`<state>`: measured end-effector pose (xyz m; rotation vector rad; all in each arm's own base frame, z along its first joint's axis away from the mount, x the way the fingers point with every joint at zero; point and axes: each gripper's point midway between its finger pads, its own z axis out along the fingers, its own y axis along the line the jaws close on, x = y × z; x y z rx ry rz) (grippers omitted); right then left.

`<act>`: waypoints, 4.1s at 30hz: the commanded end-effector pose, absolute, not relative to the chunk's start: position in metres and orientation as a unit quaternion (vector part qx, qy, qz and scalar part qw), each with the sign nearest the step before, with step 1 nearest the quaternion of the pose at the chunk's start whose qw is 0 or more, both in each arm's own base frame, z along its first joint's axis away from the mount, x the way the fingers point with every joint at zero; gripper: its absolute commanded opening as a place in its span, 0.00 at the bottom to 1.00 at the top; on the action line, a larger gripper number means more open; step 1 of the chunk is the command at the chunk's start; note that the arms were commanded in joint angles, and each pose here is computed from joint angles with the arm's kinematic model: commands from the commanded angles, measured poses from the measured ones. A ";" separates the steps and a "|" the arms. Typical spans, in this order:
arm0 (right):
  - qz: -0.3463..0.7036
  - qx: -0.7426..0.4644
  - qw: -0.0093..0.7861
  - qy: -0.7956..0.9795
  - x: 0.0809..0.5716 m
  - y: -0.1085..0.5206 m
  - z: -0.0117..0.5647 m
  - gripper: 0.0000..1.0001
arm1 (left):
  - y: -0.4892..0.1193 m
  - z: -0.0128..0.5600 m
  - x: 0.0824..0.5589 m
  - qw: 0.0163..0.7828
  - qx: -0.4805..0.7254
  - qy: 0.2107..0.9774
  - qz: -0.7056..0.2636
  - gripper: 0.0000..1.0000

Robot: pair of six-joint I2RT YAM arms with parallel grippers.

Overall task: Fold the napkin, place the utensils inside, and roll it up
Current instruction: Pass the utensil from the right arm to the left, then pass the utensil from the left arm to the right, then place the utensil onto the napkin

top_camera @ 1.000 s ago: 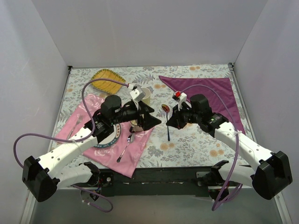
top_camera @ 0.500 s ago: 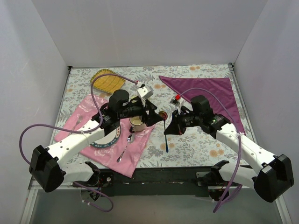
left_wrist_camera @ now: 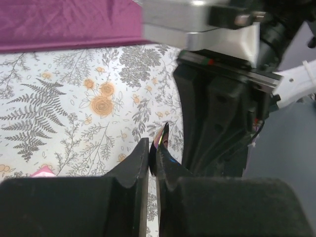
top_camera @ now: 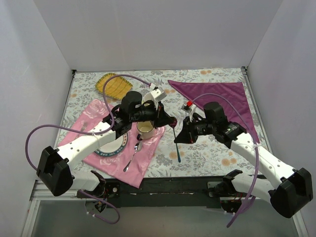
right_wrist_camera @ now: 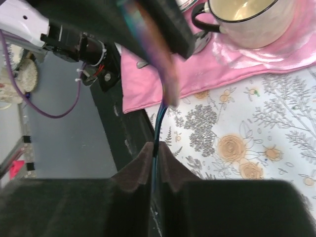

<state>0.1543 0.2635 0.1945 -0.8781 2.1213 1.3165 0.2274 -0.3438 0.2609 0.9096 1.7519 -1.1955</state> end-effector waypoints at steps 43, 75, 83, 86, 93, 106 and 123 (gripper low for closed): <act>0.115 -0.311 0.392 0.858 0.218 0.294 0.202 0.12 | -0.306 0.265 0.290 0.374 0.165 0.846 -0.342 0.00; -0.114 -0.383 0.294 0.868 0.421 0.060 0.097 0.01 | -0.254 0.238 0.304 0.369 0.068 0.868 -0.327 0.97; -0.062 -0.414 0.260 0.870 0.458 0.056 0.089 0.01 | -0.256 0.227 0.312 0.363 0.074 0.874 -0.314 0.97; -0.014 -0.418 0.232 0.878 0.456 0.061 0.075 0.01 | -0.258 0.224 0.313 0.359 0.074 0.875 -0.316 0.97; 0.002 -0.417 0.191 0.889 0.453 0.061 0.066 0.01 | -0.261 0.221 0.313 0.353 0.075 0.876 -0.321 0.96; -0.003 -0.398 0.156 0.904 0.439 0.045 0.055 0.01 | -0.260 0.223 0.307 0.354 0.073 0.872 -0.330 0.96; 0.011 -0.398 0.145 0.906 0.438 0.044 0.039 0.01 | -0.260 0.223 0.308 0.357 0.084 0.871 -0.326 0.96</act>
